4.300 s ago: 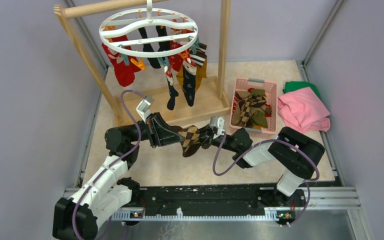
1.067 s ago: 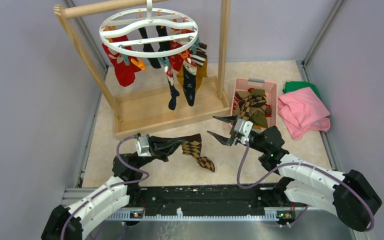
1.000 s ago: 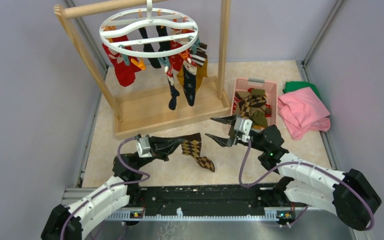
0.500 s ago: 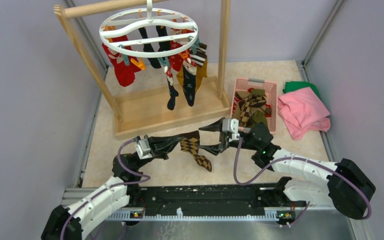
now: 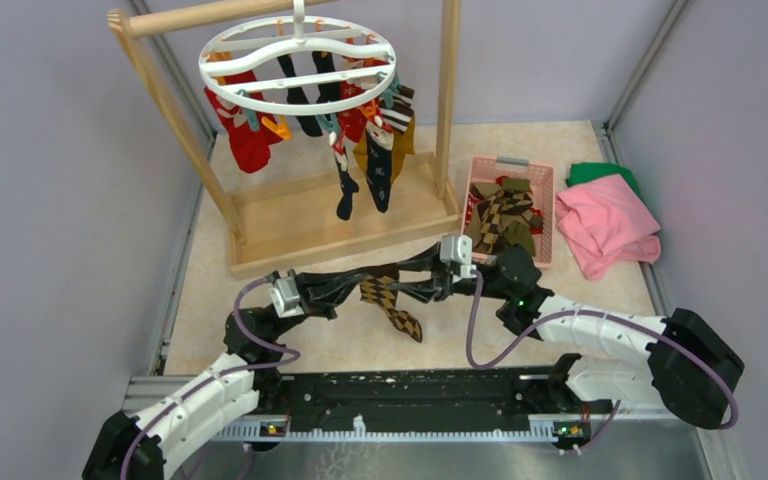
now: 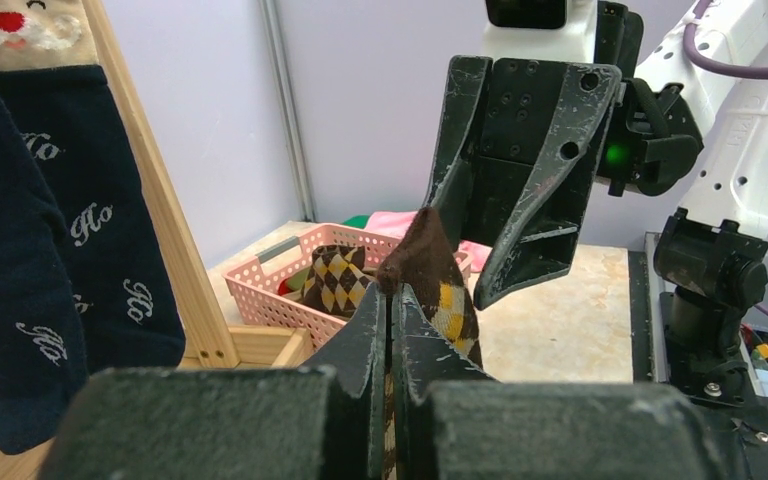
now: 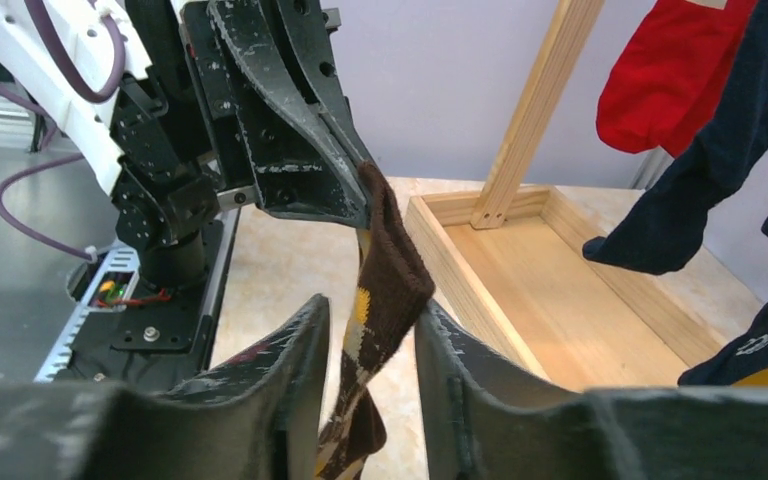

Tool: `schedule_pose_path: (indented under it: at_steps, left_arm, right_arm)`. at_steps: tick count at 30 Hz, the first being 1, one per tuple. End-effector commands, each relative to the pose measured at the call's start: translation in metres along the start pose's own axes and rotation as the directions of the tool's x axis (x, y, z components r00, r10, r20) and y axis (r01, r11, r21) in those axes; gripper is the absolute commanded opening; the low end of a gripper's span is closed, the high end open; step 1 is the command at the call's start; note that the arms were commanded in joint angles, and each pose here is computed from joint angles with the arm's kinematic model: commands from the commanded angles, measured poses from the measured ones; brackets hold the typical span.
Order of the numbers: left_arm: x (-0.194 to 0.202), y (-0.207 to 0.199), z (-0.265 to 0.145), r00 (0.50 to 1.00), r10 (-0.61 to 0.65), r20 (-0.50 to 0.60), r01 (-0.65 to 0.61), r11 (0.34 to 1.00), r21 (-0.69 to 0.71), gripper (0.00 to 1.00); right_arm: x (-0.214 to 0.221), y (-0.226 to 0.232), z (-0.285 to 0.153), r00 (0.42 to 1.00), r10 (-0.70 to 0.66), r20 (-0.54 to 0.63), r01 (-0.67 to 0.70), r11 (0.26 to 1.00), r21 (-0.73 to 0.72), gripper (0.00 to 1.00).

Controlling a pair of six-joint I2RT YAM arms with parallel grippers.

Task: Clip the socks to the hanger
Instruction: Pick up the sock from the bin, then open the clamp at the hanger.

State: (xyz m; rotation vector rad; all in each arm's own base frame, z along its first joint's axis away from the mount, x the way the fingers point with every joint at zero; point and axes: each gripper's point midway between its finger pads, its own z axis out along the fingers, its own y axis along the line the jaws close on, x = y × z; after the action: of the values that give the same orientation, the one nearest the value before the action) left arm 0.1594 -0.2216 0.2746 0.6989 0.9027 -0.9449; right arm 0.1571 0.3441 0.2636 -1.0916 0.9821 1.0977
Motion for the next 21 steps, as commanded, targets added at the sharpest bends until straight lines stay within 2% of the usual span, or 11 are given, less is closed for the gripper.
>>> schedule_pose_path:
  at_steps: [1, 5, 8, 9, 11, 14, 18, 19, 21]
  left_arm:
    - [-0.018, 0.0, 0.005, 0.998, 0.015, 0.056, -0.015, 1.0, 0.001, 0.0]
    - [-0.016, 0.002, 0.004, 0.999, 0.006, 0.049, -0.005, 1.0, -0.012, 0.0]
    - [-0.017, 0.007, 0.004, 0.998, -0.03, 0.049, 0.032, 0.998, -0.046, 0.0]
    - [-0.017, 0.012, 0.004, 0.996, -0.076, 0.049, 0.08, 0.993, -0.084, 0.05]
    - [-0.01, 0.027, 0.004, 0.984, -0.178, 0.026, 0.18, 0.966, -0.188, 0.25]
    - [-0.017, 0.042, 0.004, 0.965, -0.263, -0.011, 0.247, 0.92, -0.305, 0.47]
    - [-0.042, 0.057, 0.0, 0.952, -0.305, -0.021, 0.267, 0.863, -0.428, 0.9]
    - [-0.052, 0.059, 0.0, 0.95, -0.312, -0.013, 0.273, 0.851, -0.449, 0.97]
    - [-0.074, 0.063, 0.003, 0.95, -0.312, -0.021, 0.265, 0.839, -0.475, 0.98]
  right_arm:
    - [-0.029, -0.003, 0.012, 0.996, -0.026, 0.08, 0.026, 1.0, 0.0, 0.3]
    - [-0.035, -0.002, 0.011, 0.994, -0.038, 0.1, 0.037, 0.999, 0.006, 0.01]
    - [-0.038, -0.003, 0.008, 0.993, -0.045, 0.11, 0.043, 0.999, 0.021, 0.0]
    - [-0.038, -0.004, 0.007, 0.993, -0.044, 0.108, 0.041, 0.999, 0.03, 0.0]
    - [-0.039, -0.008, 0.006, 0.995, -0.038, 0.096, 0.032, 0.998, 0.056, 0.0]
    - [-0.038, -0.017, 0.006, 0.998, -0.031, 0.059, 0.025, 0.995, 0.097, 0.0]
    - [-0.033, -0.024, 0.008, 1.0, -0.009, 0.019, 0.006, 0.992, 0.126, 0.0]
    - [-0.033, -0.025, 0.008, 1.0, -0.003, 0.018, 0.001, 0.991, 0.133, 0.0]
    - [-0.032, -0.028, 0.01, 1.0, 0.007, 0.015, -0.009, 0.99, 0.144, 0.0]
